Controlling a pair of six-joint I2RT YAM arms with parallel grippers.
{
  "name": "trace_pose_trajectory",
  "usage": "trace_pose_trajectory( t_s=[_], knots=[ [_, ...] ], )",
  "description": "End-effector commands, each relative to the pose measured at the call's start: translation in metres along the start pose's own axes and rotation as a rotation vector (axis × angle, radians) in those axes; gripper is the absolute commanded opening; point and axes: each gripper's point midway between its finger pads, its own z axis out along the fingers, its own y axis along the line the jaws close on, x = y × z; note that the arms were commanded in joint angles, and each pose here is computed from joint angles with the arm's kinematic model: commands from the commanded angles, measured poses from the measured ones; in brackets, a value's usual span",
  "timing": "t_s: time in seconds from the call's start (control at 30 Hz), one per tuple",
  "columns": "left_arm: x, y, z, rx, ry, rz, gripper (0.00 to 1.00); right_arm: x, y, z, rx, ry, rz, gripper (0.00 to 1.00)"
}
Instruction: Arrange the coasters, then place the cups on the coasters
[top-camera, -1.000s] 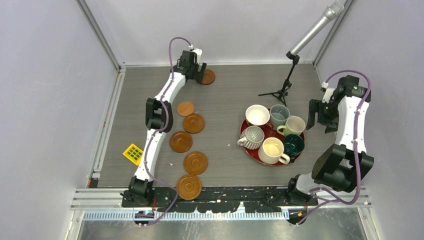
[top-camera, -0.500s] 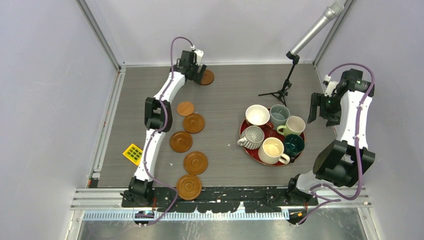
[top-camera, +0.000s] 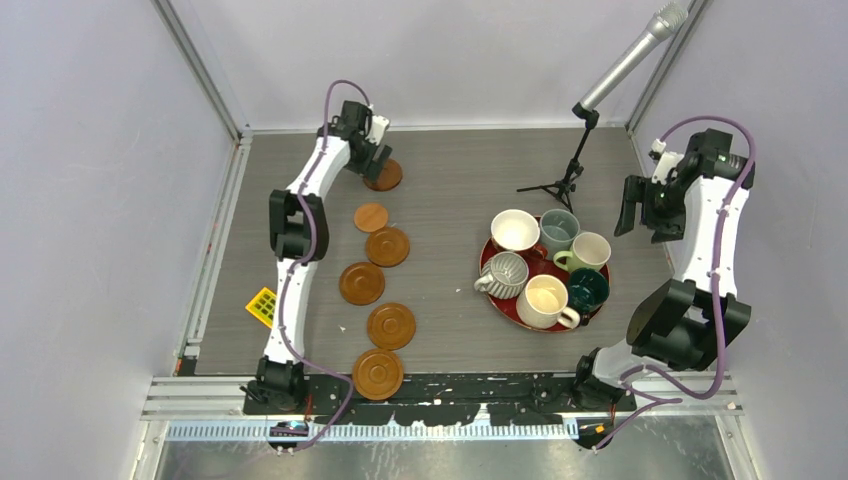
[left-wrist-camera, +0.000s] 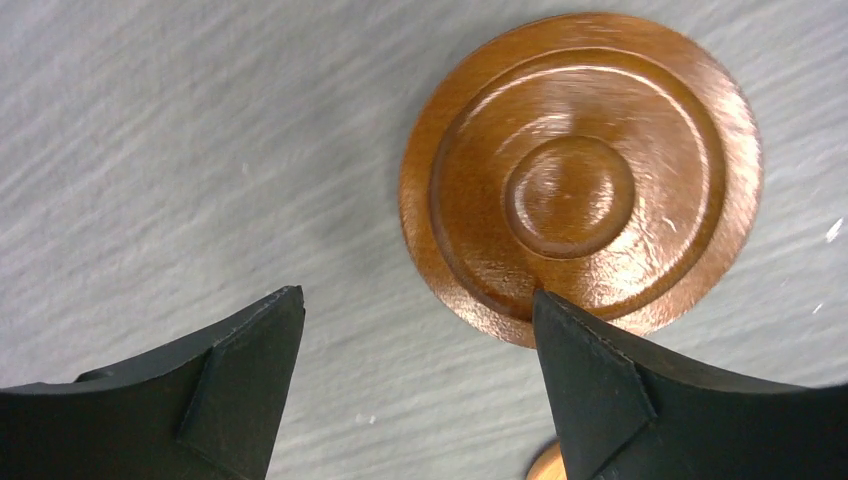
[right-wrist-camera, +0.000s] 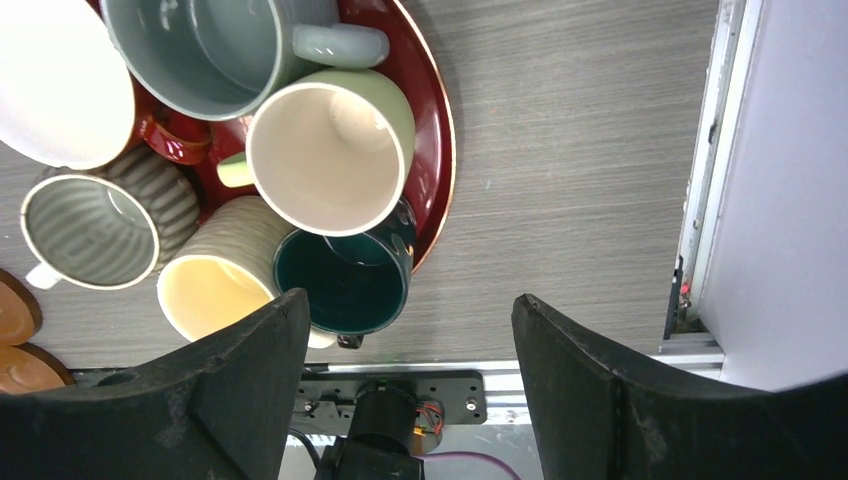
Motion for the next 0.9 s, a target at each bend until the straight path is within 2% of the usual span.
trace_pose_trajectory(
  t_s=[0.0,0.27,0.6,0.7,0.87],
  knots=[
    [0.092,0.015,-0.025,0.074,0.314,-0.004,0.85,-0.021,0.009,-0.009,-0.050,-0.068,-0.012,0.79],
    [0.163,0.045,-0.066,0.123,0.413,-0.072,0.78,-0.052,0.034,-0.027,-0.121,-0.252,-0.061,0.84],
    [0.261,0.075,-0.115,0.114,0.520,-0.194,0.75,-0.055,0.076,-0.027,-0.208,-0.285,-0.157,0.85],
    [0.277,0.080,-0.127,0.110,0.527,-0.210,0.74,-0.057,0.093,-0.026,-0.231,-0.302,-0.205,0.85],
    [0.277,0.084,-0.136,0.110,0.495,-0.212,0.74,-0.065,0.114,-0.026,-0.268,-0.336,-0.241,0.85]
  ],
)
